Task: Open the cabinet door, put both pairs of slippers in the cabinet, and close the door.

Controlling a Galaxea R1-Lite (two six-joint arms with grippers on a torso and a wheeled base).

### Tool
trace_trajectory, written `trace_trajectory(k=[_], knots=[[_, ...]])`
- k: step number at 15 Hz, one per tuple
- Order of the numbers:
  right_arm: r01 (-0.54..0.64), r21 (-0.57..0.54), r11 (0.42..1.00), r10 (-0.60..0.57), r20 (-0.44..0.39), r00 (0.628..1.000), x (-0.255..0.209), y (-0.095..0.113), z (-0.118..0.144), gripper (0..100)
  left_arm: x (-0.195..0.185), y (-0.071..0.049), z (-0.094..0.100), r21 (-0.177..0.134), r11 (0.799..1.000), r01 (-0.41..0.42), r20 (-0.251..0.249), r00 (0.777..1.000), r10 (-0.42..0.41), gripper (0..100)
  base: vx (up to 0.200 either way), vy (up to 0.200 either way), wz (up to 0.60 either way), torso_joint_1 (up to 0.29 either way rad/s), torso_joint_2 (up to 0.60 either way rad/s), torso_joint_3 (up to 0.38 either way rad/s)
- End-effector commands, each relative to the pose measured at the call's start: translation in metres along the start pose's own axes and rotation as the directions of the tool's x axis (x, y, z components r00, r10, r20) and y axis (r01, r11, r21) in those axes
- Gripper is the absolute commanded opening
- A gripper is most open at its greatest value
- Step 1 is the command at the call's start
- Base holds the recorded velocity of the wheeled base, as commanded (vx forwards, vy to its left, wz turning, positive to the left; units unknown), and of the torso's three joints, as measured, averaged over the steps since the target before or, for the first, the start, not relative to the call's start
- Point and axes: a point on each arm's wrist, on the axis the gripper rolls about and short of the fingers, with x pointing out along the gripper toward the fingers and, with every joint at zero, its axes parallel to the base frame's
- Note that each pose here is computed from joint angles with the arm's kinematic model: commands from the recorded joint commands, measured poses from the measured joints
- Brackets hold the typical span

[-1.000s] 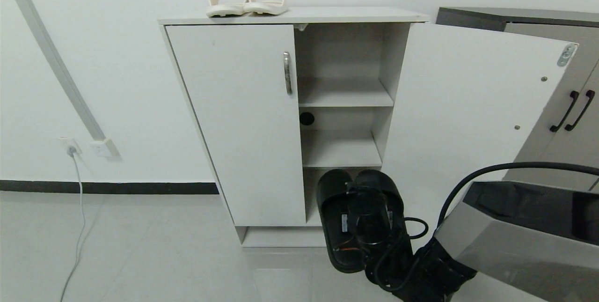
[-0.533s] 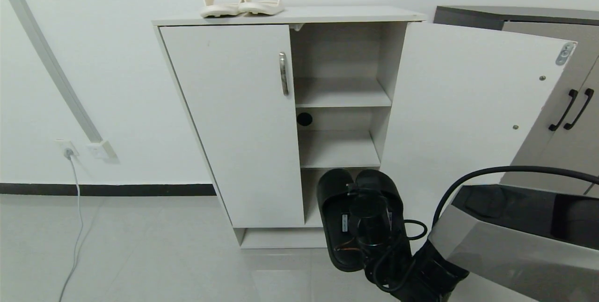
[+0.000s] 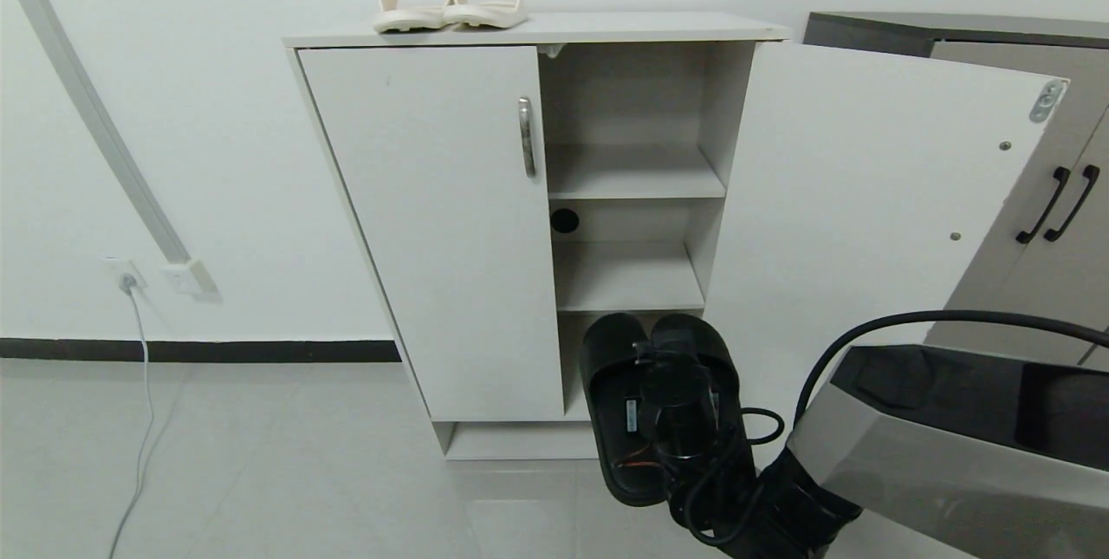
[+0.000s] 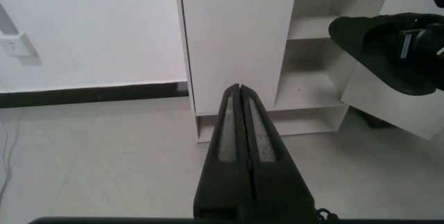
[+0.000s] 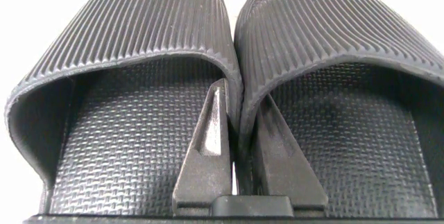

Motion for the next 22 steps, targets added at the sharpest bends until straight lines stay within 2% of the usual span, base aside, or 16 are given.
trace_trajectory(k=[1,6,18,19,22], knots=[[-0.002,0.000,1.000,0.002,0.000,1.000,0.001,0.001,-0.001,0,0.000,0.000,0.000,0.000,1.000,0.000,-0.001,1.000,0.000,0,0.000,0.000,0.00,0.000,0.00,0.000],[-0.005,0.000,1.000,0.005,-0.001,1.000,0.003,0.003,-0.003,0,0.000,0.000,0.000,0.000,1.000,0.000,-0.001,1.000,0.000,0,0.000,0.000,0.00,0.000,0.00,-0.021],[0.015,0.012,1.000,-0.015,0.015,1.000,0.030,0.011,-0.023,0,0.000,0.000,0.000,0.000,1.000,0.000,-0.001,1.000,0.000,0,0.000,0.000,0.00,0.004,0.00,-0.186],[0.015,0.021,1.000,-0.016,0.030,0.999,0.031,0.011,-0.024,0,0.000,0.000,0.000,0.000,1.000,0.000,-0.001,1.000,0.000,0,0.000,0.000,0.00,0.002,0.00,-0.100],[0.025,-0.003,1.000,-0.024,0.225,0.974,0.038,0.006,-0.017,0,0.000,0.000,0.000,0.000,1.000,-0.006,-0.001,1.000,0.006,0,0.000,0.000,0.00,0.000,0.00,0.000]])
